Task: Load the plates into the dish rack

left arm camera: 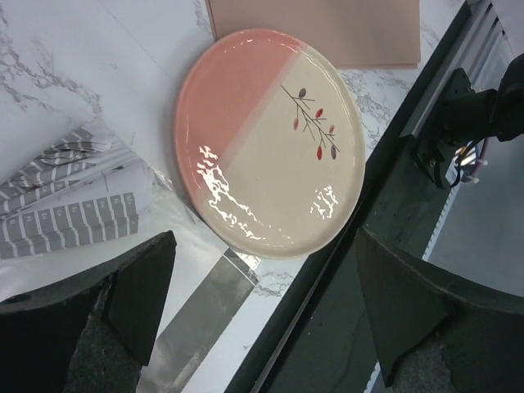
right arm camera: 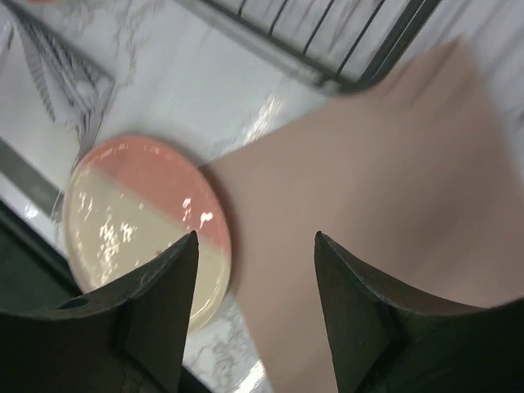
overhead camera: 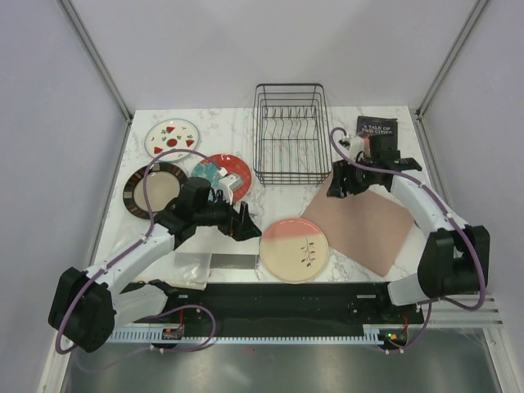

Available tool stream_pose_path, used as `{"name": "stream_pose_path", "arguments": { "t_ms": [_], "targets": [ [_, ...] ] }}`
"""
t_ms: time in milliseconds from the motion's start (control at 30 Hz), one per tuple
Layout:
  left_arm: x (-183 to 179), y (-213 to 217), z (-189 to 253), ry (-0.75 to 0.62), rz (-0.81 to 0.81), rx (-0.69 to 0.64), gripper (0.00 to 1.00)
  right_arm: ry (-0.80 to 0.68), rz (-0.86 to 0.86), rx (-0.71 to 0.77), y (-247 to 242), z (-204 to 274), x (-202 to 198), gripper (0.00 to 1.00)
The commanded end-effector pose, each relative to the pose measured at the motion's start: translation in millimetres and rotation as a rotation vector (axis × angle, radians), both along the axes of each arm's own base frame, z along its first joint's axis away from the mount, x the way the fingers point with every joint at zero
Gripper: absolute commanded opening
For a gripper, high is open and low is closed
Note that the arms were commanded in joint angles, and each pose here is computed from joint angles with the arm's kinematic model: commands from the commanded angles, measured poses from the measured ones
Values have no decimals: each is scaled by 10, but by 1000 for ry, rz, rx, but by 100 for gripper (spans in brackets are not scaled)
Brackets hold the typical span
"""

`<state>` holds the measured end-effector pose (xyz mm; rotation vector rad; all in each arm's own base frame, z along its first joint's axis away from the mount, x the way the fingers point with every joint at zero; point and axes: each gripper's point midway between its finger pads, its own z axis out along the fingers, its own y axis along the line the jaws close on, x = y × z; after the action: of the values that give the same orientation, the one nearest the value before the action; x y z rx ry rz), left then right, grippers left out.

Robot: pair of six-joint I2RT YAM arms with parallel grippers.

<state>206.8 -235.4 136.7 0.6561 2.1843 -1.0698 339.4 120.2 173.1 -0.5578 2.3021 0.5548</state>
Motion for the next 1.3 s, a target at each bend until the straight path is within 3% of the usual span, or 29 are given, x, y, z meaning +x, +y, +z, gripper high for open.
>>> {"name": "stream_pose_path", "arguments": {
  "t_ms": [0, 200, 400, 500, 733, 867, 1000, 1067, 1200, 1267],
  "targets": [
    [91, -83, 128, -49, -4, -47, 96, 360, 48, 240, 291, -504, -573, 66],
    [385, -14, 307, -193, 36, 2, 99, 527, 19, 229, 263, -1018, -763, 64],
    [348, 67, 206, -100, 76, 7, 99, 663, 32, 228, 278, -1312, -810, 62],
    [148, 43, 99, -5, 36, -25, 94, 700, 52, 225, 281, -1414, -864, 61],
    [-95, 45, -270, 183, 44, -32, 68, 765, 85, 201, 325, -1585, -1039, 59],
    [-159, 33, -390, 266, 60, -29, 65, 753, 98, 115, 373, -1663, -1044, 57],
    [-118, 29, -366, 227, 72, -35, 64, 746, 80, 23, 363, -1767, -1002, 55],
    [-90, 30, -350, 209, 73, -34, 65, 760, 54, -12, 320, -1843, -998, 48],
    [-73, 27, -316, 183, 64, -35, 68, 739, 43, -40, 290, -1859, -910, 21],
    [-34, 37, -305, 160, 71, -28, 71, 725, 45, -41, 279, -1835, -890, 12]
  ]
}}
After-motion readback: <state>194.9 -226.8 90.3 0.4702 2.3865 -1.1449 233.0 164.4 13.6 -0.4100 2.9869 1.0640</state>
